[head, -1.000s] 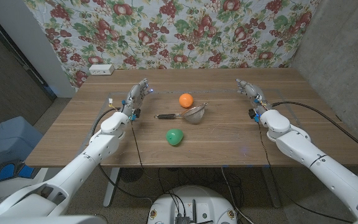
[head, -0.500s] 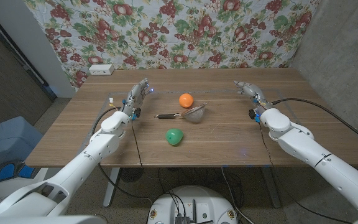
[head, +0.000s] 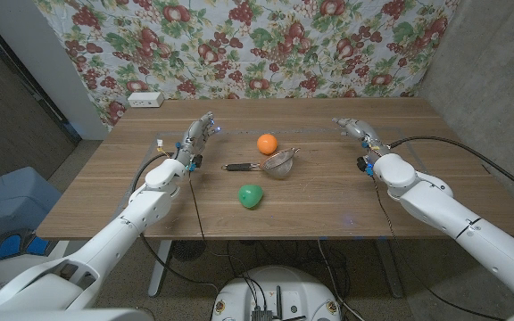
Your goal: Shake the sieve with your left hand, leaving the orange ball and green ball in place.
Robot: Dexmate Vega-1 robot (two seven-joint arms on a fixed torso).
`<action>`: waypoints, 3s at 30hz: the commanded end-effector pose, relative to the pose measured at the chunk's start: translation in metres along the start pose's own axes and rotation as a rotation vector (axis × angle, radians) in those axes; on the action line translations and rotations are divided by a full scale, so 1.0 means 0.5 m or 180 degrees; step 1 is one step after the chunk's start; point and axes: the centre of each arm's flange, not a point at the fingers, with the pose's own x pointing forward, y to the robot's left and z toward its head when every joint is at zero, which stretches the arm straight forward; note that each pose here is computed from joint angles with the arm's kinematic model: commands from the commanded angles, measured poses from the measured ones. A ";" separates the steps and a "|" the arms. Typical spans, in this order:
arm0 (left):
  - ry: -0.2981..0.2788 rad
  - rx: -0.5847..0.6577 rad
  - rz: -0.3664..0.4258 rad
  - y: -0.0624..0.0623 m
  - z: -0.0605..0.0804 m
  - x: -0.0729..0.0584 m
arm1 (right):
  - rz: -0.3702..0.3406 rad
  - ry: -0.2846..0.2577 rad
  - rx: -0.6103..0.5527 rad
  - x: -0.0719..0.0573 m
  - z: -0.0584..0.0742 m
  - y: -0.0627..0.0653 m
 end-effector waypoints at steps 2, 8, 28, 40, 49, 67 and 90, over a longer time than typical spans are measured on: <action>-0.0011 -0.0007 -0.0016 -0.002 0.000 0.004 | 0.0022 0.0011 -0.0281 -0.013 0.027 0.007; -0.0007 -0.0006 -0.0023 -0.003 0.001 0.005 | 0.0030 0.0009 -0.0401 -0.020 0.037 0.013; -0.0013 -0.0008 -0.0025 -0.006 0.001 0.003 | 0.0115 0.0074 -0.0876 -0.033 0.081 0.032; -0.0013 -0.0010 -0.0029 -0.006 0.002 -0.001 | 0.0228 0.0139 -0.1074 -0.040 0.100 0.047; -0.0015 -0.0012 -0.0035 -0.006 0.002 -0.004 | 0.0264 0.0162 -0.1214 -0.044 0.115 0.059; -0.0027 -0.0015 -0.0043 -0.006 0.003 -0.009 | 0.0447 0.0230 -0.1473 -0.047 0.143 0.082; -0.0022 -0.0023 -0.0045 -0.003 0.000 -0.019 | 0.0625 0.0349 -0.1742 -0.052 0.165 0.113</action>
